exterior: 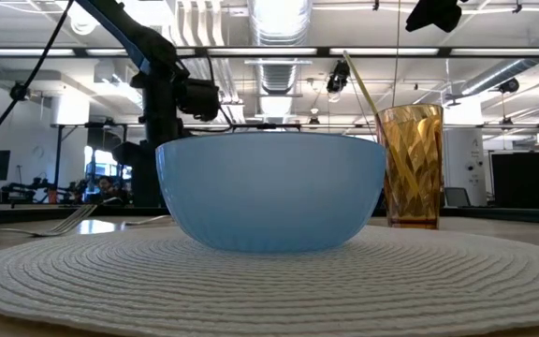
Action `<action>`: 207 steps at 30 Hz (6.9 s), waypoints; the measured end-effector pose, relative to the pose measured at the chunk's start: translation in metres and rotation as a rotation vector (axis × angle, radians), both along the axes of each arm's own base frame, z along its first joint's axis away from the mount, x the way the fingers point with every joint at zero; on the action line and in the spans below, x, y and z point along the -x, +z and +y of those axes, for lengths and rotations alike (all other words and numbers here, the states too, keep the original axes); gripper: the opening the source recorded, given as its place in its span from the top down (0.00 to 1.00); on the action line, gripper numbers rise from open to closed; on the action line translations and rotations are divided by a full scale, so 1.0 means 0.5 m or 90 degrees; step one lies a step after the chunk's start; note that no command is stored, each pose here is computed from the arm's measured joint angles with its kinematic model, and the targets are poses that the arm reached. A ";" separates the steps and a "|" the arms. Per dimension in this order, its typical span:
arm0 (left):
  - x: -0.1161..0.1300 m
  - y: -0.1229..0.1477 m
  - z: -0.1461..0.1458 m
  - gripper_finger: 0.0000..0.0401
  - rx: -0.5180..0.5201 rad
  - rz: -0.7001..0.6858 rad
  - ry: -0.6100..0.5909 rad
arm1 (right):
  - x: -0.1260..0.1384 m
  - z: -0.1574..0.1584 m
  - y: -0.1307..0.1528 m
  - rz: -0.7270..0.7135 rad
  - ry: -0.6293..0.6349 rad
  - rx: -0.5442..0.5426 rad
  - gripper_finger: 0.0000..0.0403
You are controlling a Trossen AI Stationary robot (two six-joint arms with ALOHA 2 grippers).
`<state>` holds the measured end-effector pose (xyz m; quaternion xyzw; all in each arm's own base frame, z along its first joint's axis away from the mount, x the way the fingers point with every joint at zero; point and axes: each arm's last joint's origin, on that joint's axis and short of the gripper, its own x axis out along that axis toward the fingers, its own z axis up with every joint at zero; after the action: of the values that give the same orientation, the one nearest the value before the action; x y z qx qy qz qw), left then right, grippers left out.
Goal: Pick & Place Utensil
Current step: Put the silver spoon into the blue bowl on the white mat
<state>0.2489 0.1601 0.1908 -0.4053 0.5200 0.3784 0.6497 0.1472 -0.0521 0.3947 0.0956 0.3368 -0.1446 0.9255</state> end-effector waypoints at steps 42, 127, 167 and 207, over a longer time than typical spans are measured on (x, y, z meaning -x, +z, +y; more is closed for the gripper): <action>0.011 -0.078 0.013 0.41 0.000 0.028 0.057 | -0.001 0.000 0.001 -0.004 0.000 0.002 0.83; -0.002 -0.070 0.011 1.00 -0.092 0.079 -0.073 | -0.001 0.000 0.001 -0.005 -0.003 -0.002 0.83; -0.022 0.344 -0.194 1.00 -0.171 0.010 -0.372 | -0.001 0.000 0.001 -0.006 -0.010 -0.011 0.83; -0.195 0.282 -0.466 1.00 -0.327 0.227 -0.846 | -0.001 0.003 0.000 -0.012 -0.005 -0.044 0.83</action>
<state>0.3464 -0.0727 0.3315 0.2280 0.6485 0.0750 0.7224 0.1476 -0.0507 0.3947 0.1304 0.3323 -0.1354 0.9243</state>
